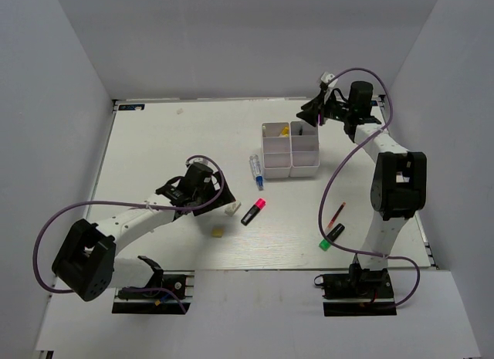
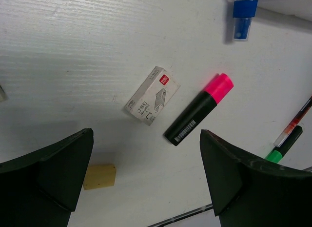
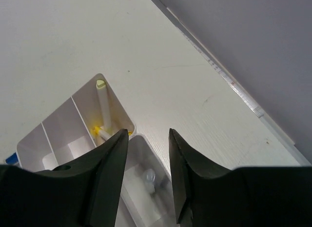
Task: Sort the stationery into containers
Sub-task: Place the pen in the storage box, then pick up the pen from the center of the board.
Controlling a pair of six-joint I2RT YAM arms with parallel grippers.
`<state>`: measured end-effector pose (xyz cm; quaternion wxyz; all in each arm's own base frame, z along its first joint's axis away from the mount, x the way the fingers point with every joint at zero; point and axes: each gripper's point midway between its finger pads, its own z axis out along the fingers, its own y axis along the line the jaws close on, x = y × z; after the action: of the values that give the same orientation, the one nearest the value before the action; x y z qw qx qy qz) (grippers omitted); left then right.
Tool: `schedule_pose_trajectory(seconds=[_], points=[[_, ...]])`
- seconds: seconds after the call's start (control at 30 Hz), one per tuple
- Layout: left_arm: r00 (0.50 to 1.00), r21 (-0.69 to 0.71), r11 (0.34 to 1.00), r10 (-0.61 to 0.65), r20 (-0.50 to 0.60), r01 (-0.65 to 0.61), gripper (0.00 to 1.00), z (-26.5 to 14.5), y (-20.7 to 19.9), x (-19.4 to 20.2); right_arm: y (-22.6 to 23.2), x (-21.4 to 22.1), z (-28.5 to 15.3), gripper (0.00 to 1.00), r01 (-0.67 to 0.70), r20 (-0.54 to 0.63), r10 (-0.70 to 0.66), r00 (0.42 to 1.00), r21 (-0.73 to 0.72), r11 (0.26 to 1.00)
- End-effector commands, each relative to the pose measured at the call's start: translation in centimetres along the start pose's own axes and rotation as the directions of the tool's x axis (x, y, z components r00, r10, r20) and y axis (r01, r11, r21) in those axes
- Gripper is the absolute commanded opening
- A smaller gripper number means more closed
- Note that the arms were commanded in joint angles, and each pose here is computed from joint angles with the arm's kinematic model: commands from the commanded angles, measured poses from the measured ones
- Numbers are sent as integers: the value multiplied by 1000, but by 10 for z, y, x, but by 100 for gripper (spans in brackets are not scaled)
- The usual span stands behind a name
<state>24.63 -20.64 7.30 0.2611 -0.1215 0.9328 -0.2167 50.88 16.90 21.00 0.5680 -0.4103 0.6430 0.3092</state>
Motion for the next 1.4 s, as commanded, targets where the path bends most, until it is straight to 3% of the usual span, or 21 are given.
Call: schedule_pose_trajectory(seconds=[0.0,0.13,0.23,0.27,0.33,0.37,0.4,0.43,0.47,0.5,0.53,0.57,0.63,0.7,0.73,0.77,0.8,0.87,0.93,1.13,1.37], points=[[1000,59,998,2,26,-4,100,-5,-20,-13,5,-9,-4,45,30,25,-30,999,-25,999],[999,66,998,11,33,-13,100,-6,-23,-16,13,-27,-17,44,44,47,-43,998,-31,999],[999,67,998,11,34,-13,100,-4,-23,-17,30,-38,-35,34,81,47,-79,996,-38,996],[999,75,997,10,41,-13,100,-3,-25,-18,33,-53,-47,22,149,56,-147,987,-24,989],[999,84,996,20,33,-22,99,-2,-27,-17,51,-34,-54,10,72,0,-72,997,-63,995],[999,77,997,20,27,-22,97,1,-26,-16,45,-41,-70,2,166,1,-166,986,-38,985],[999,77,997,20,27,-22,97,1,-26,-16,66,-17,-78,0,36,-70,-43,997,-90,995],[999,77,997,29,28,-31,97,3,-25,-16,80,-16,-82,0,33,-60,-42,997,-146,989],[999,77,997,29,28,-32,96,3,-25,-16,79,-20,-91,0,230,-34,-239,970,-166,959],[999,83,996,30,21,-32,96,2,-26,-15,121,6,-105,3,45,-125,-80,989,-258,965],[999,91,995,38,29,-41,96,3,-28,-16,131,13,-112,8,72,-151,-120,981,-288,955],[999,90,995,39,28,-41,96,5,-28,-16,151,25,-121,14,225,-122,-292,949,-390,893],[999,102,994,40,13,-41,96,7,-30,-13,181,58,-144,37,162,-230,-306,924,-490,857],[999,115,992,52,9,-52,96,9,-34,-14,195,83,-162,55,215,-253,-416,873,-566,796],[998,121,991,60,16,-62,96,8,-37,-17,200,98,-166,55,217,-269,-438,858,-582,784],[998,122,990,69,-3,-68,96,10,-37,-11,199,114,-176,55,262,-282,-532,799,-633,729],[997,120,990,78,-5,-77,96,13,-37,-11,216,132,-185,55,236,-295,-532,794,-657,716],[997,135,988,77,10,-78,96,11,-44,-17,213,143,-192,56,304,-287,-634,718,-689,657],[996,126,988,87,3,-86,96,13,-44,-17,221,155,-201,53,310,-273,-676,685,-730,609],[995,133,987,95,11,-96,96,11,-46,-20,221,174,-212,47,287,-258,-728,635,-796,533],[996,120,989,87,-4,-86,96,11,-40,-14,210,195,-208,42,341,-247,-787,566,-799,496]])
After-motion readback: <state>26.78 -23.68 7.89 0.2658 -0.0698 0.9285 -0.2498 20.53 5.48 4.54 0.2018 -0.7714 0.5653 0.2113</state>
